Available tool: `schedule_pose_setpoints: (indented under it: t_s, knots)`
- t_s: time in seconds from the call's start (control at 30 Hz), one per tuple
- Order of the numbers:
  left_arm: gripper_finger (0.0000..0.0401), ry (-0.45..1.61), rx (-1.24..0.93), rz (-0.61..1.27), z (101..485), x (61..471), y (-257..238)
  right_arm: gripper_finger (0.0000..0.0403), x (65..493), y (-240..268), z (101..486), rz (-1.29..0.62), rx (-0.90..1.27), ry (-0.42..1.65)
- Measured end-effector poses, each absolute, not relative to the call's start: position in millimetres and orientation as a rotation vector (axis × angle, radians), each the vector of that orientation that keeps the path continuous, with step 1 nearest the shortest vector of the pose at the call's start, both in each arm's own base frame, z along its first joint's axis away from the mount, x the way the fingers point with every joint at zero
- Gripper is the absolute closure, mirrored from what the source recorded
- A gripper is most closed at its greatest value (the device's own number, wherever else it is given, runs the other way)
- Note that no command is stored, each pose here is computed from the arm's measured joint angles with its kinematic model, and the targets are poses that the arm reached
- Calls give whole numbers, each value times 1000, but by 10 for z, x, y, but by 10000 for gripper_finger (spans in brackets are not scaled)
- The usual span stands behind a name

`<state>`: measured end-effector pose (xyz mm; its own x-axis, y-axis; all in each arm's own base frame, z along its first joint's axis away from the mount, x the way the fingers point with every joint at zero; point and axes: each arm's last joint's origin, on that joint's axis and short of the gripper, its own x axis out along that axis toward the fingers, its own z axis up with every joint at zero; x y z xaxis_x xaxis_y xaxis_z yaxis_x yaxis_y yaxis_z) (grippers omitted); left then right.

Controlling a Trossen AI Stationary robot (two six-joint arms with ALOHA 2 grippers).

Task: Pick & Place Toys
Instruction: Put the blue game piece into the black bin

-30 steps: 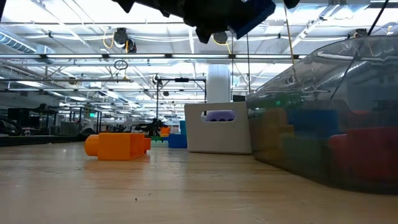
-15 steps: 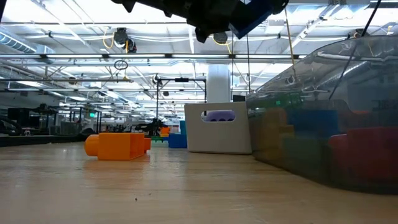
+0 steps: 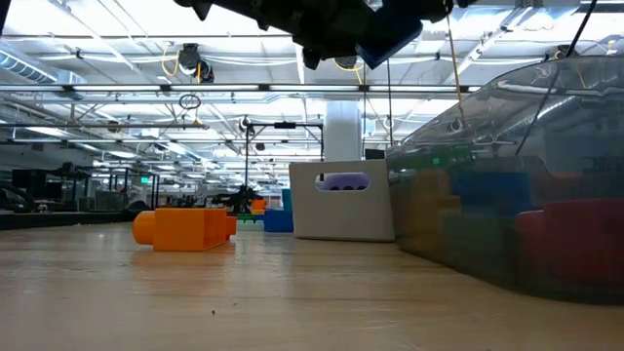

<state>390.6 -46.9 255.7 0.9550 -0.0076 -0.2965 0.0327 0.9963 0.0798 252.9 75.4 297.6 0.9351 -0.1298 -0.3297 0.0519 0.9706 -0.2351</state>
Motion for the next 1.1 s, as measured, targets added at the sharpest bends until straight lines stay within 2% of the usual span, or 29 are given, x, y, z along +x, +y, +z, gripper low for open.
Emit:
schedule_pose_setpoints:
  t_s: [0.33, 0.47, 0.67, 0.93, 1.1]
  knots:
    - [286, 297, 105, -18, 2560, 3909, -455, 214, 2512, 737, 2925, -108, -172, 402]
    - [301, 294, 105, -17, 2562, 3910, -451, 244, 2508, 735, 2918, -113, -153, 408]
    - [298, 295, 107, -20, 2562, 3910, -451, 311, 2505, 736, 2910, -109, -156, 416]
    - [217, 289, 135, -20, 2648, 3859, -443, 315, 2494, 730, 2892, -114, -163, 438]
    - [184, 303, 198, 10, 2877, 3676, -416, 315, 2453, 717, 2906, -114, -164, 449]
